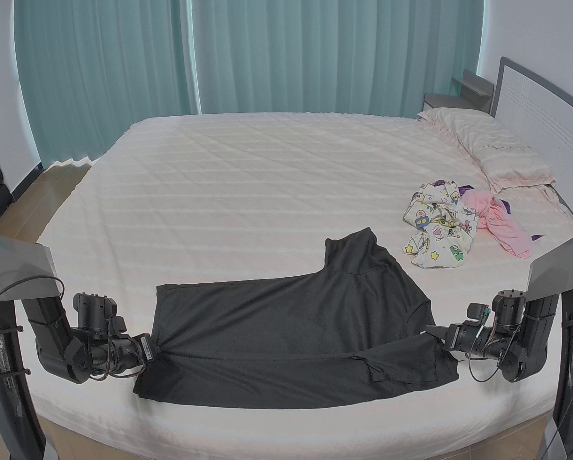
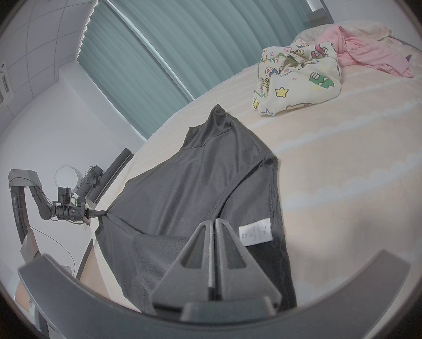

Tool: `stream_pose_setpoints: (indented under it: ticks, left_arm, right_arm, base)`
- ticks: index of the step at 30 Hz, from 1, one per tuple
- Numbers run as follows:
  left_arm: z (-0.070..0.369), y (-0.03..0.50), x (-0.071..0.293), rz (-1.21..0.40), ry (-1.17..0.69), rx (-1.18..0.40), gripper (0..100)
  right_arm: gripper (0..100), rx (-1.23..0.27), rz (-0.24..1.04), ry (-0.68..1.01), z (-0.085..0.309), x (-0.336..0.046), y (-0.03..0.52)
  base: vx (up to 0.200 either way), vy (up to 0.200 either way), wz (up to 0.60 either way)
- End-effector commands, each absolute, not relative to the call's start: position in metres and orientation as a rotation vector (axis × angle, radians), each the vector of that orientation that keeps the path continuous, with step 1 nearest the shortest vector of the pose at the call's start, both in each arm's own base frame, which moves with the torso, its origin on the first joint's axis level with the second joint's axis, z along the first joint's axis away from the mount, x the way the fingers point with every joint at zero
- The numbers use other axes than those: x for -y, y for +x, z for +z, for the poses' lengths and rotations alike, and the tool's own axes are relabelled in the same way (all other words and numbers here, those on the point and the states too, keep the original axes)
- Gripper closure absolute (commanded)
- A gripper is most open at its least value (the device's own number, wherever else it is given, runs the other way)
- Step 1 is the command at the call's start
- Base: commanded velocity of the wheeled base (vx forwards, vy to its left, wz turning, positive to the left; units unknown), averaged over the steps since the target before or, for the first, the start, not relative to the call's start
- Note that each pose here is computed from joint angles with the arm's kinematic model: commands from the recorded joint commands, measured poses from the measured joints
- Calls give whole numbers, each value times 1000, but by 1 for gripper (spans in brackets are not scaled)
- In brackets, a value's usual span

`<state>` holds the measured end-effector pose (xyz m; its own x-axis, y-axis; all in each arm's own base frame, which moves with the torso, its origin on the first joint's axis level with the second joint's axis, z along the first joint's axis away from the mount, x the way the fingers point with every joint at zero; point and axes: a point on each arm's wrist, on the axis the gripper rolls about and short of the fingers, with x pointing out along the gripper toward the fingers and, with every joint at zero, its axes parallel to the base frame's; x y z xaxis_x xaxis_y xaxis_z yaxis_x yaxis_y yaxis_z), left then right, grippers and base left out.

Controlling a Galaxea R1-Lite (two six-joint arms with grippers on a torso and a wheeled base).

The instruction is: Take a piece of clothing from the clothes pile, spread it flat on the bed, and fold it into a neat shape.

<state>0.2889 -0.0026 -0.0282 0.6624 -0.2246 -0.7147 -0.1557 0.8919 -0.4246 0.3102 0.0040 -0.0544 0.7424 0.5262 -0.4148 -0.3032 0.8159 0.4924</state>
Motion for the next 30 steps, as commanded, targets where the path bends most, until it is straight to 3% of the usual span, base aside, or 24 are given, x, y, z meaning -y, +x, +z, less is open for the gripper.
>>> stream_pose_setpoints:
  ticks: [1, 12, 21, 22, 23, 24, 30]
  left_arm:
    - [-29, 290, -2, 9, -472, -845, 100]
    - [-36, 289, -2, 41, -461, -862, 100]
    - [-37, 291, -2, 39, -462, -859, 100]
    - [-37, 291, -2, 39, -462, -859, 0]
    - [-37, 291, -2, 39, -462, -859, 0]
    - [-38, 292, -2, 38, -463, -861, 0]
    - [-37, 294, -2, 43, -479, -844, 0]
  right_arm:
    - [100, -550, 468, 406, -58, -5, 320]
    - [100, -528, 505, 415, -58, -19, 332]
    - [100, -520, 459, 440, -70, -19, 345]
    - [100, -520, 459, 440, -70, -19, 345]
    - [100, -524, 454, 456, -72, -19, 346]
    - [0, -522, 453, 461, -72, -19, 347]
    - [0, -524, 438, 492, -70, -15, 346]
  base:
    - [0, 0, 0]
    - [0, 0, 0]
    - [0, 0, 0]
    - [0, 0, 0]
    - [0, 0, 0]
    - [0, 0, 0]
    - [0, 0, 0]
